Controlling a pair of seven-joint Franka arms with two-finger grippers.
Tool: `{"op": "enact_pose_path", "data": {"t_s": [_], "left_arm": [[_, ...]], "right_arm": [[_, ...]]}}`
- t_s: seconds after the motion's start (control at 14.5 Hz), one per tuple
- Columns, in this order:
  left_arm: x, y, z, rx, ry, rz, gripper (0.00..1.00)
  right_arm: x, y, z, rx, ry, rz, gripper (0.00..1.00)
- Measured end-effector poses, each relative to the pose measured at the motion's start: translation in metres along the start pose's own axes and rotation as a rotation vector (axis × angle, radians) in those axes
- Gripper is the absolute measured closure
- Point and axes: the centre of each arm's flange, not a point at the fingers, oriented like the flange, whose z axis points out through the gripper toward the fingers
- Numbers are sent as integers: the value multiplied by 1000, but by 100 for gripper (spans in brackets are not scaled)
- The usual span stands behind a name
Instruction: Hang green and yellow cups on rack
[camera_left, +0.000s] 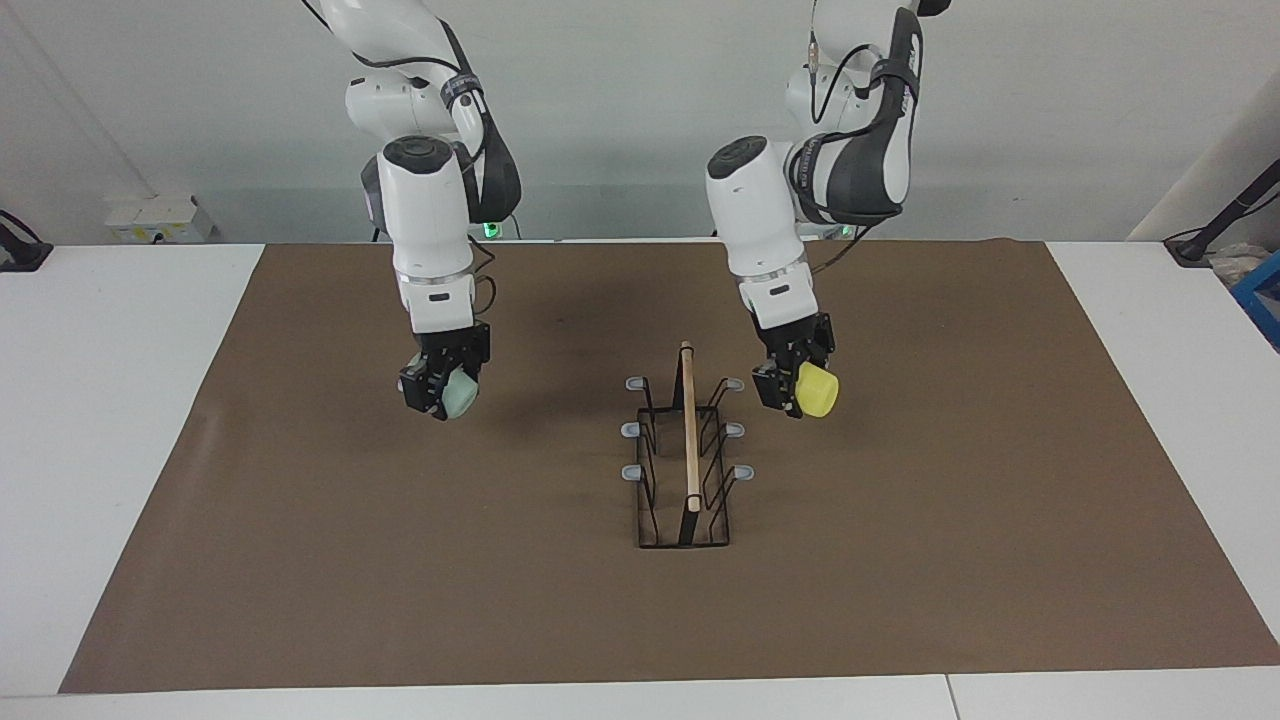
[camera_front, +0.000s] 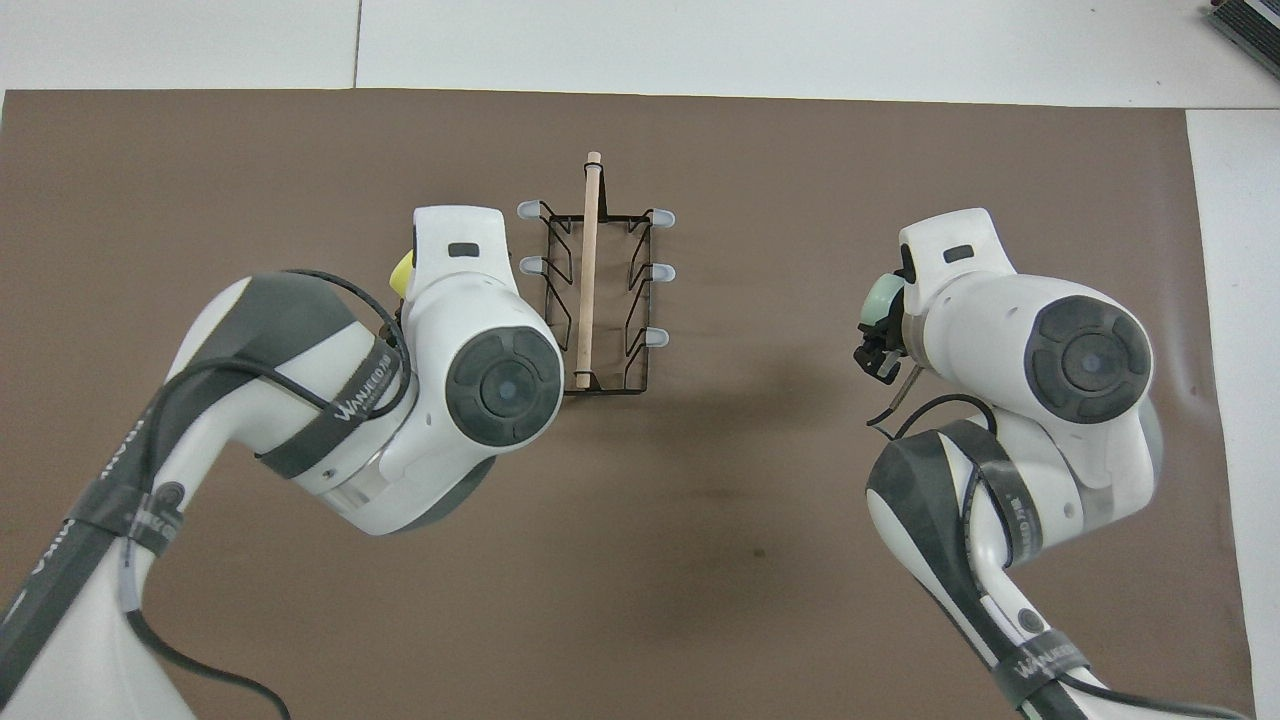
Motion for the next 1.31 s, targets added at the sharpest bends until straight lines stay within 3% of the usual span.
{"op": "enact_pose_path", "data": {"t_s": [0.14,0.28,0.48,0.9,1.1,1.31], "left_arm": [[-24,-4,-8,-17,58,12,33],[-42,-3,-12,-26,72,25,33],[-48,-4,-13,-36,113,45,33],[-50,-2,-14,-54,170,69,33],[-55,-1,-6,-57,190,28,33],[-70,3,5,-53,200,29,33]], "right_arm": [[5,3,-21,64,107,36,34],[3,8,-31,140,226,52,34],[-16,26,-32,216,396,74,34],[-66,55,-33,348,587,79,34],[-105,71,-45,406,707,57,34],[-120,79,-56,416,855,101,34]]}}
